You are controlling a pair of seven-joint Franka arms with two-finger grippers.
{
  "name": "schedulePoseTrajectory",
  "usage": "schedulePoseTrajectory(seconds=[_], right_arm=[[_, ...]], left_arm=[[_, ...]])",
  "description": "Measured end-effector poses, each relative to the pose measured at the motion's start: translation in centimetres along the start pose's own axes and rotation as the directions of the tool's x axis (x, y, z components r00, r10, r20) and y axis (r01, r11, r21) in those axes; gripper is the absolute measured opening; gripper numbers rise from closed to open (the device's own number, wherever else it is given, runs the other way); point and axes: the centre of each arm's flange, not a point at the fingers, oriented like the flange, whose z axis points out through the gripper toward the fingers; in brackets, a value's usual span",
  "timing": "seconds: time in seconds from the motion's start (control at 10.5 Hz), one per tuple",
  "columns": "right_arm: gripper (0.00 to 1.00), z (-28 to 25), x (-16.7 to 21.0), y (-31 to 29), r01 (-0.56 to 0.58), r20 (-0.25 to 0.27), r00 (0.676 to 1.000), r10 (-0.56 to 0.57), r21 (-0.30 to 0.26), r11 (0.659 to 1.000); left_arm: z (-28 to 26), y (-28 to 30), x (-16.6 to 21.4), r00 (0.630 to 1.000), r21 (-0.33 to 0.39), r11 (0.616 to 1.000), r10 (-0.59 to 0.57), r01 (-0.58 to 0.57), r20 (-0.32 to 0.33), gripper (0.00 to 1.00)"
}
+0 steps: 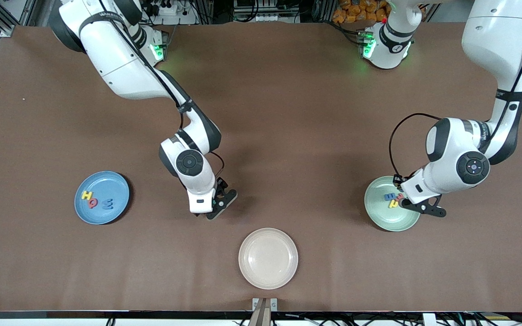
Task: Sort uppercase to blue plate, lowercase to green plate
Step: 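Place the 6 on the green plate while the right gripper grasps the R, then carry the teal R onto the blue plate and open the right gripper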
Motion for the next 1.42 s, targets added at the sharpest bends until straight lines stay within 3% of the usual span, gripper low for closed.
schedulePoseTrajectory(seconds=[0.38,0.57,0.76,0.85,1.14,1.42], right_arm=[[1.0,0.2,0.0,0.1,-0.047,-0.004,0.999,0.047,0.039,0.998],[0.99,0.4,-0.1,0.1,-0.052,-0.002,0.999,0.053,0.044,0.998],[0.88,0.3,-0.1,0.4,-0.058,-0.004,0.998,0.059,0.043,0.997],[0.73,0.0,0.0,0.7,-0.061,-0.008,0.998,0.062,0.038,0.997],[0.31,-0.8,0.1,1.8,-0.052,-0.018,0.998,0.053,0.022,0.998],[0.3,-1.1,0.1,2.1,-0.07,-0.019,0.997,0.07,0.018,0.997]], left_arm=[[-0.3,0.0,0.2,1.0,0.001,1.0,0.0,0.0,-0.007,0.41],[-0.5,0.0,0.3,1.0,0.002,1.0,-0.002,0.002,-0.013,0.66],[-2.2,0.1,0.9,0.999,0.006,1.0,-0.026,0.026,-0.043,0.93],[-4.4,0.7,1.1,0.996,0.007,0.998,-0.069,0.069,-0.063,1.0],[-13.6,3.6,-0.2,0.989,0.02,0.99,-0.137,0.138,-0.065,1.0],[-20.9,3.3,-2.2,0.981,0.039,0.987,-0.151,0.157,-0.123,1.0]])
